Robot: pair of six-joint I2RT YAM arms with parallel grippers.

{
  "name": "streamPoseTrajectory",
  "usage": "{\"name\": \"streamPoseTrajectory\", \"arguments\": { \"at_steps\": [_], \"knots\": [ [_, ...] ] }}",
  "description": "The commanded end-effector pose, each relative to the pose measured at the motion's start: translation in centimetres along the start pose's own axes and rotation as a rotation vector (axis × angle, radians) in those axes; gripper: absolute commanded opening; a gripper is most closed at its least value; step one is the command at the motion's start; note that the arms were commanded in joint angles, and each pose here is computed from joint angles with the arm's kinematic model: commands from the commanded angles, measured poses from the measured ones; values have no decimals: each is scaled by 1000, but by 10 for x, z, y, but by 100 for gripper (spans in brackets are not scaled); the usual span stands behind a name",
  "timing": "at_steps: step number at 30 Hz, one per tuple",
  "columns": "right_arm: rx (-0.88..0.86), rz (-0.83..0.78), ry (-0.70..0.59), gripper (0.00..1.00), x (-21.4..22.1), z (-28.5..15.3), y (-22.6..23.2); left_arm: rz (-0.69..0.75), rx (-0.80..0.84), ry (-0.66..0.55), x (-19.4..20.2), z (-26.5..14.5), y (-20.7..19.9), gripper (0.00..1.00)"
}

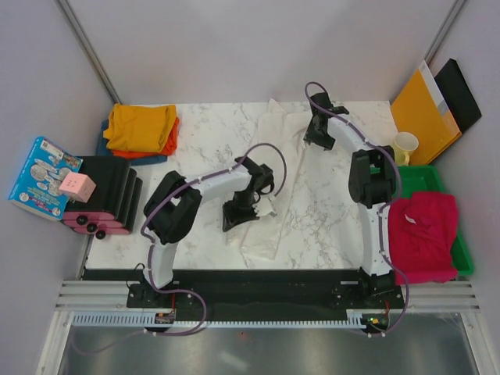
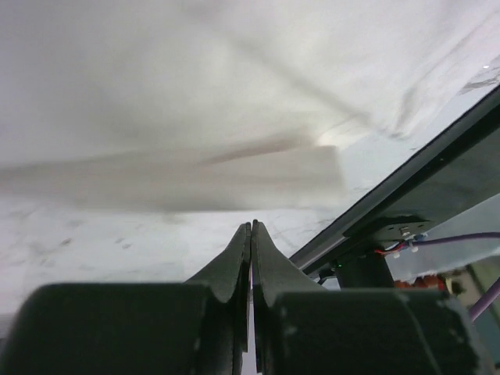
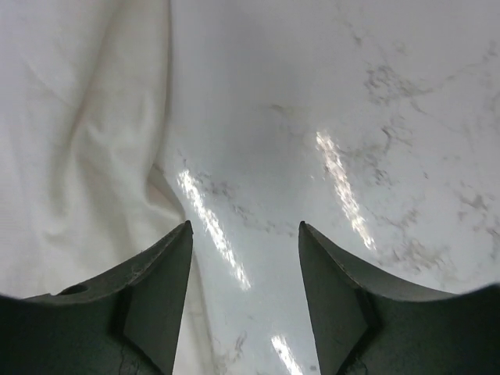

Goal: Fold and stack the t-shirts
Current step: Fold the tshirt

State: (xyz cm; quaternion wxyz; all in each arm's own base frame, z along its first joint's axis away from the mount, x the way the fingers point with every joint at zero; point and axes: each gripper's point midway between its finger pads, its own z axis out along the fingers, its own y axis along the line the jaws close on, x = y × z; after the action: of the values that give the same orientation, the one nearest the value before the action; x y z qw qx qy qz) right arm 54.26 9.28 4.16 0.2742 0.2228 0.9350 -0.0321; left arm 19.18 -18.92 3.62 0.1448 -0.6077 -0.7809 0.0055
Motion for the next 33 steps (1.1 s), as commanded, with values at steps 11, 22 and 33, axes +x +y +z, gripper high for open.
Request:
{"name": "streamPoseTrajectory", "arguments": {
  "at_steps": [11,22,33],
  "knots": [
    [-366,-178,-169,54,86,-190,46,-566,-44,-587,60,-137,119,6],
    [-347,-191,-123,10,224,-196,11,-715,91,-906,46,-156,115,5],
    [-420,-215,-15,63,326,-223,-2,-723,57,-885,54,-147,110,8]
  ]
}}
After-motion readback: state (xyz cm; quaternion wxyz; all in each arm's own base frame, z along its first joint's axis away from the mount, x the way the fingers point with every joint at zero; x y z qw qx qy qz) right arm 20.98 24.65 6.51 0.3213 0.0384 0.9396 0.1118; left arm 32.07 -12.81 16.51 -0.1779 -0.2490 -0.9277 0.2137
